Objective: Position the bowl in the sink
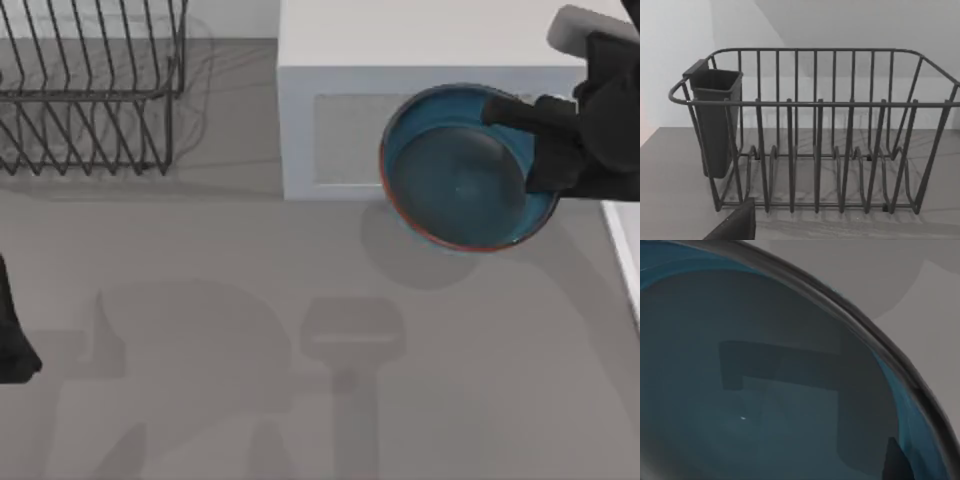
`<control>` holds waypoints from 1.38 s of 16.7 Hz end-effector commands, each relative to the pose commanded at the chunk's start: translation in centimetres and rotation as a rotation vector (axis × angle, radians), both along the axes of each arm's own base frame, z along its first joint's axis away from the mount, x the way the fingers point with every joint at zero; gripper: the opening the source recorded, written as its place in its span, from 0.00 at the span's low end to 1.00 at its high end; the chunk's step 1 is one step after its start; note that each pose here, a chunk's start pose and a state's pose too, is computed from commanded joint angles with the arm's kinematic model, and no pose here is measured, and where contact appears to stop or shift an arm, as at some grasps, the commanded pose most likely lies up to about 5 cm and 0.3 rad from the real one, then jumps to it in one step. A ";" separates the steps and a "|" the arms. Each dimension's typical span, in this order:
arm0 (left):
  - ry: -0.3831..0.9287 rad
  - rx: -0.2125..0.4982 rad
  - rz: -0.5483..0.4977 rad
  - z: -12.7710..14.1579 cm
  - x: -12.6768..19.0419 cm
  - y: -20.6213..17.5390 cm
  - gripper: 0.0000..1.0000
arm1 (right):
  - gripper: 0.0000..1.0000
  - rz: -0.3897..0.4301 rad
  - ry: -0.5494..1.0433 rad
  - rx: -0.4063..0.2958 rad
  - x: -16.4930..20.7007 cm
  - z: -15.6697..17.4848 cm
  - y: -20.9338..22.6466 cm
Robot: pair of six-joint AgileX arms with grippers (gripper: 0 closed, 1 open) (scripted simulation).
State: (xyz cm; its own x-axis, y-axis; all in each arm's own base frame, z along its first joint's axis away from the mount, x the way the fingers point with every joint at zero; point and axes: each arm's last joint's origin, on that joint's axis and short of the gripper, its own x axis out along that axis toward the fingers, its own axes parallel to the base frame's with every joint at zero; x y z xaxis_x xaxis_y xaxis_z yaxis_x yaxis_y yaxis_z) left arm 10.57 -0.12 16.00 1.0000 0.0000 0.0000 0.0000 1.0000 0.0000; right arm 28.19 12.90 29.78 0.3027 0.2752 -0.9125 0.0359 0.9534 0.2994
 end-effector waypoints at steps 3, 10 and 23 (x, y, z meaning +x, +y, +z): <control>0.000 0.000 0.000 0.0 0.0 0.0 1.00 | 0.00 -0.034 -0.260 0.127 2.8 1.3 -3.7; 0.000 0.000 0.000 0.0 0.0 0.0 1.00 | 0.00 -0.079 -0.824 0.128 6.2 0.3 -14.8; 0.000 0.000 0.000 0.0 0.0 0.0 1.00 | 0.00 -0.161 -1.250 -0.269 -0.8 -8.4 -26.4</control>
